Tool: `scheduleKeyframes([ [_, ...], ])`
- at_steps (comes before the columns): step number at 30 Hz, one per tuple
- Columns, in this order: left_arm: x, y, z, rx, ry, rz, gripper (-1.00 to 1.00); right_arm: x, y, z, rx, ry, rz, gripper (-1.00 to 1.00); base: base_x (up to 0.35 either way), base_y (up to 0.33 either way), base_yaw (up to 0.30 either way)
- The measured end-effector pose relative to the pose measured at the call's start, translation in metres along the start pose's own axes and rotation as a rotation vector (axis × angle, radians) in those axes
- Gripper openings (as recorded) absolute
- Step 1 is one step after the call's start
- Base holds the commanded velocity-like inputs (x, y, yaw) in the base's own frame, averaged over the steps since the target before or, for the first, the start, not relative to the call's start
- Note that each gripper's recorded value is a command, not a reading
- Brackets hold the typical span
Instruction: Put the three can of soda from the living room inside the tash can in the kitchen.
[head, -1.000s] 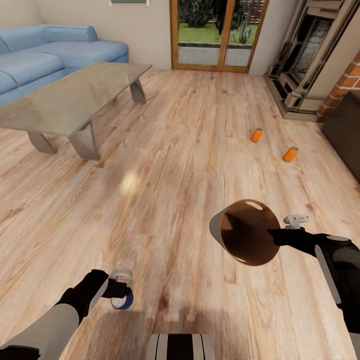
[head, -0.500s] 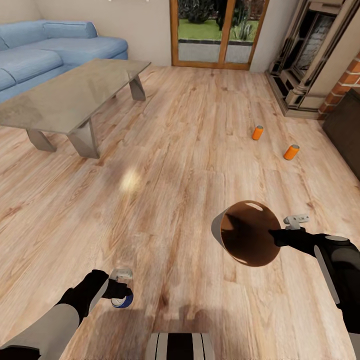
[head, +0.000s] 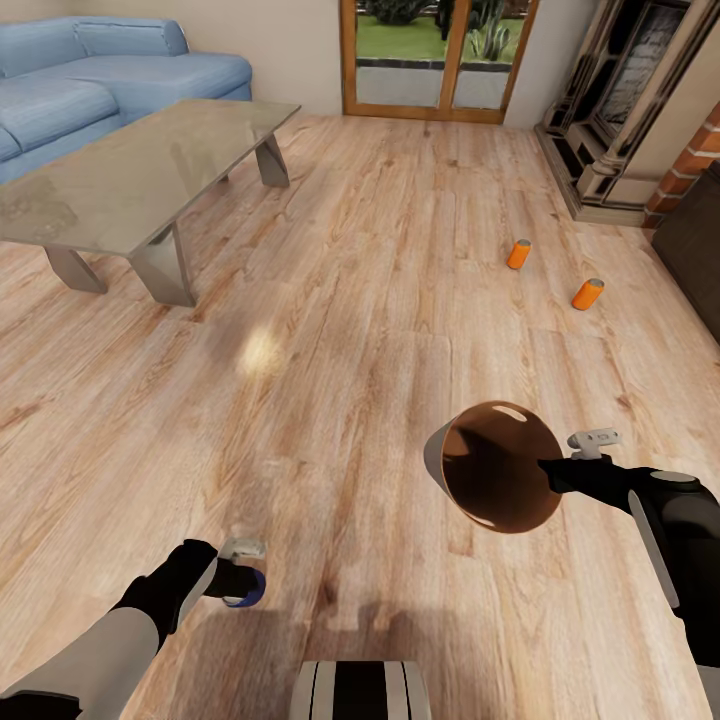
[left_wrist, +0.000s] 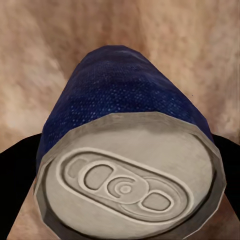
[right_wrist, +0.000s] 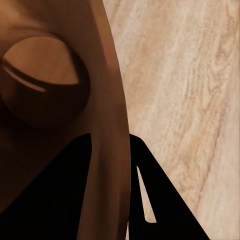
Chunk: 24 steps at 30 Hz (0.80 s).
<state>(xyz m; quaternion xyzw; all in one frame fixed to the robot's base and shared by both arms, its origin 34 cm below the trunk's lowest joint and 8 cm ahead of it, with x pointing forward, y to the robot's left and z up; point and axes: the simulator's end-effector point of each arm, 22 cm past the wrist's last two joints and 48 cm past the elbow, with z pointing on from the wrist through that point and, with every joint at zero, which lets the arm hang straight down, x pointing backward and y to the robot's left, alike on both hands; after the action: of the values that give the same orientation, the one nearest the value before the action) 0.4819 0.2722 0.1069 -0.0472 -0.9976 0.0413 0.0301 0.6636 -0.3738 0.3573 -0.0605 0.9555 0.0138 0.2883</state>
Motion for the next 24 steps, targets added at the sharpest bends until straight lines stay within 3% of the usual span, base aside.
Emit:
scheduleKeyframes([
  [4,-0.001,0.000,0.000,0.002,-0.002,-0.001,-1.00,0.000,-0.001,0.000,0.003,0.000,-0.002,-1.00,0.000,0.000,0.000],
  [24,-0.029,-0.001,-0.038,-0.007,-0.082,0.007,-1.00,-0.035,0.000,-0.036,0.007,-0.082,-0.003,-1.00,0.000,0.000,0.000],
])
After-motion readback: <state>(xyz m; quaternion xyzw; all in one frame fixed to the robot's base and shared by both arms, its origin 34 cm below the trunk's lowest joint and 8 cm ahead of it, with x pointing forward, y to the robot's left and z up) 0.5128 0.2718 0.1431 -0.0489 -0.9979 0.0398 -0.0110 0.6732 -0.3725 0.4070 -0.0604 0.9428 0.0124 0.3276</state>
